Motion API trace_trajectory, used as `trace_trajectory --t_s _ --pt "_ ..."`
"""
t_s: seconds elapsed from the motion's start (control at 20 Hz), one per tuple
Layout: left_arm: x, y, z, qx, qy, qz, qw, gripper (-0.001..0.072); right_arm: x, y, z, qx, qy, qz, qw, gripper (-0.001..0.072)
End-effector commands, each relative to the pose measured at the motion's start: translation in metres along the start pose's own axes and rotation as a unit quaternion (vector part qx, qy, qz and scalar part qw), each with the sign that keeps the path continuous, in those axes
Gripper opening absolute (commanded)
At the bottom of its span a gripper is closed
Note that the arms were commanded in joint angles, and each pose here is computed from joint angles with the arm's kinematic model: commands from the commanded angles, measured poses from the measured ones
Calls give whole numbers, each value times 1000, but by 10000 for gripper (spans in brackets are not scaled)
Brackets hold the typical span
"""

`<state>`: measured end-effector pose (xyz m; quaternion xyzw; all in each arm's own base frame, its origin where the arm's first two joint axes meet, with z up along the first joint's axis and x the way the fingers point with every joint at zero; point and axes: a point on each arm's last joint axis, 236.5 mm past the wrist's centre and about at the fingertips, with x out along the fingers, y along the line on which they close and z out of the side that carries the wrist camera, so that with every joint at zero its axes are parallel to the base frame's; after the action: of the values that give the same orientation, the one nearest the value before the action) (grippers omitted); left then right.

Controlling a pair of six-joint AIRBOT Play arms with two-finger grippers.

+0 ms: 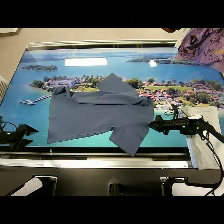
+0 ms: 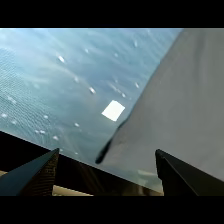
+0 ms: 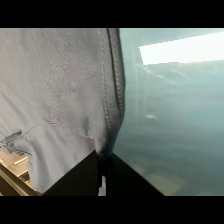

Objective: Fold the clothes and pants, and hang the long-sleeved shirts on hangers.

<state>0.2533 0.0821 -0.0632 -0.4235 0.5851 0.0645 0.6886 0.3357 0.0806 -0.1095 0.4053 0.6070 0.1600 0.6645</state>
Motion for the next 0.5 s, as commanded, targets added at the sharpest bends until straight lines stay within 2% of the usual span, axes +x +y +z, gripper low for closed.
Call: trace_trajectory --t_s 0.0,0.45 --pt "16 -6 -19 9 11 -57 998 718 -6 12 -4 -8 3 13 1000 30" --pt "48 -14 -37 37 56 -46 997 718 -10 22 -5 -9 2 23 1000 31"
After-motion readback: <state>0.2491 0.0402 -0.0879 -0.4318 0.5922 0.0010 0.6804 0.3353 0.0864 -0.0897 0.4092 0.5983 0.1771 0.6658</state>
